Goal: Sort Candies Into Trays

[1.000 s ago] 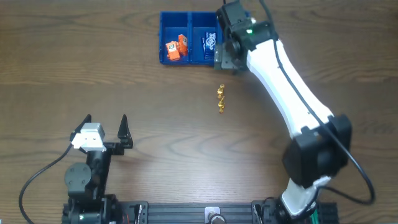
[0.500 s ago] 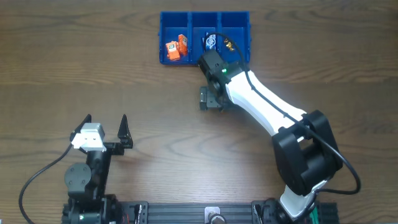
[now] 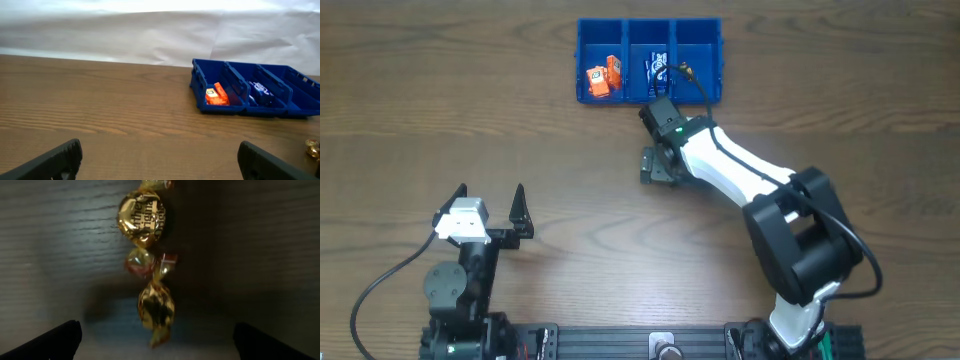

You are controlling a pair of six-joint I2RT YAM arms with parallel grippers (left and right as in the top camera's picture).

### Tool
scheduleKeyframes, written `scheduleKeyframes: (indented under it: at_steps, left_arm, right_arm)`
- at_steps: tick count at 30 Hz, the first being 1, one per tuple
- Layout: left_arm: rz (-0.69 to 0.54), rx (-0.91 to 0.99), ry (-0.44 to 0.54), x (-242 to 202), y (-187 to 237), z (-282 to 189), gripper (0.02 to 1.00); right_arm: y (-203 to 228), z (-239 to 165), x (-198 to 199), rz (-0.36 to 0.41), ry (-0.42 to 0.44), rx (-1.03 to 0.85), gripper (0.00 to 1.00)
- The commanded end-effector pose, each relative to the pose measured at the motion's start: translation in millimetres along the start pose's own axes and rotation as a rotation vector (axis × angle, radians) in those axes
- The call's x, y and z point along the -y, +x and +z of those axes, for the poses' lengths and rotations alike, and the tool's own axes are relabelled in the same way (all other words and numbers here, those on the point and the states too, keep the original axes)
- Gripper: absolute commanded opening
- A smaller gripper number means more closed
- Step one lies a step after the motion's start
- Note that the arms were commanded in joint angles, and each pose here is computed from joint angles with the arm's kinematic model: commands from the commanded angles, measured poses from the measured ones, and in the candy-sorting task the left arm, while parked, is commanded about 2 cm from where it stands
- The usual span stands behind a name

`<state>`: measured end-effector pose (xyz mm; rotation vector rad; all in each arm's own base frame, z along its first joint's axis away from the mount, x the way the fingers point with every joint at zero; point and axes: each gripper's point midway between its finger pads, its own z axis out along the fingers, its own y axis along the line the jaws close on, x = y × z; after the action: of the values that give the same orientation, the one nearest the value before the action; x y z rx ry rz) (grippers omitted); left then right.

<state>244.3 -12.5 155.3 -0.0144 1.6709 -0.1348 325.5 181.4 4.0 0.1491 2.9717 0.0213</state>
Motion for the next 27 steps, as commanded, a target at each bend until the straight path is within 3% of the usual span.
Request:
scheduleKeyframes:
  at_steps: [1,15,27]
  left_arm:
    - [0.009,-0.048,0.013,1,16,1,0.998]
    - [0.009,-0.048,0.013,1,16,1,0.996]
    - [0.009,-0.048,0.013,1,16,1,0.998]
  right_arm:
    - [-3,6,1,0.012,0.019,0.020,1.000]
    - [-17,6,3,0.027,0.022,0.073,0.991]
    - [-16,7,5,0.029,0.025,0.068,0.649]
